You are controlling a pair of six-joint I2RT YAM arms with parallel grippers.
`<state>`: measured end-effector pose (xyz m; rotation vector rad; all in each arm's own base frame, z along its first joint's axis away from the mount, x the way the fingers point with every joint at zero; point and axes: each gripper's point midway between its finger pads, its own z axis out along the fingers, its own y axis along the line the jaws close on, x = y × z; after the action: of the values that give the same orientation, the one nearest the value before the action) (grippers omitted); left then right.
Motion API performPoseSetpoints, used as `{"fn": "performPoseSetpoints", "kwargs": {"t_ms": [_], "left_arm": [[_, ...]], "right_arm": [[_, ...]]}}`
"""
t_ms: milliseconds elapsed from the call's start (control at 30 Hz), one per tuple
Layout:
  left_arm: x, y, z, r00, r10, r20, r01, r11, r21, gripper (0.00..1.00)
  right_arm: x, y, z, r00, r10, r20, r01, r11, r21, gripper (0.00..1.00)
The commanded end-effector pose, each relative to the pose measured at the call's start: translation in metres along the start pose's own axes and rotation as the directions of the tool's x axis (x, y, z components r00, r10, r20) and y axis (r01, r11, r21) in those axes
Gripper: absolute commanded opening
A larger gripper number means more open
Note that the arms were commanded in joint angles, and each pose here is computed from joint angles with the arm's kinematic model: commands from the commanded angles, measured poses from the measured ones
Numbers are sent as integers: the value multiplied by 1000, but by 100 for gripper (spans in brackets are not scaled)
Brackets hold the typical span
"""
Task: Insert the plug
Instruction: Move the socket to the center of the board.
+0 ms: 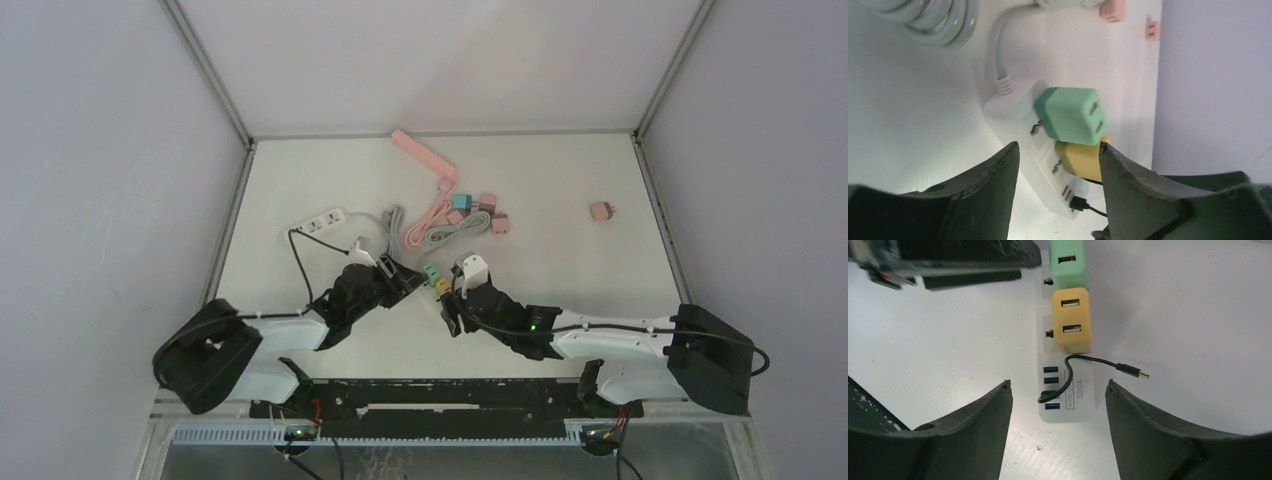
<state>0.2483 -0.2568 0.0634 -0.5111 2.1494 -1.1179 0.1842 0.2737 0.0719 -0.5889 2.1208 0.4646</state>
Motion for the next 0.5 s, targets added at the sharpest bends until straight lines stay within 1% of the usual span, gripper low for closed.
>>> {"fn": "performPoseSetpoints", "kwargs": {"t_ms": [0, 133, 233, 267, 333, 400, 433, 467], "left_arm": [[-23, -11, -17, 992, 85, 90, -85, 996, -4, 66], [-51, -17, -43, 960, 214, 179, -202, 976, -79, 70], [-75, -22, -70, 918, 302, 257, -274, 952, -140, 74], [-86, -31, -80, 899, 322, 297, -292, 946, -139, 78], [-100, -37, -100, 869, 365, 334, -322, 930, -179, 90], [-115, -51, -123, 831, 410, 376, -363, 912, -191, 94], [-121, -60, -133, 817, 421, 394, -379, 907, -184, 95], [-126, -66, -143, 792, 460, 401, -419, 888, -192, 96]], "right_arm": [[-9, 6, 3, 1000, -6, 11, 6, 999, -38, 76], [-3, 4, 12, 999, -24, -33, 24, 1000, -17, 76], [2, 2, 21, 998, -28, -60, 27, 1000, -12, 77], [2, 1, 23, 998, -29, -64, 28, 1000, -9, 77], [2, 3, 28, 996, -40, -76, 39, 999, -17, 76], [2, 4, 33, 995, -54, -85, 53, 998, -17, 76], [3, 4, 36, 994, -61, -92, 60, 998, -15, 76], [4, 5, 38, 993, -69, -100, 68, 998, -15, 76]]}}
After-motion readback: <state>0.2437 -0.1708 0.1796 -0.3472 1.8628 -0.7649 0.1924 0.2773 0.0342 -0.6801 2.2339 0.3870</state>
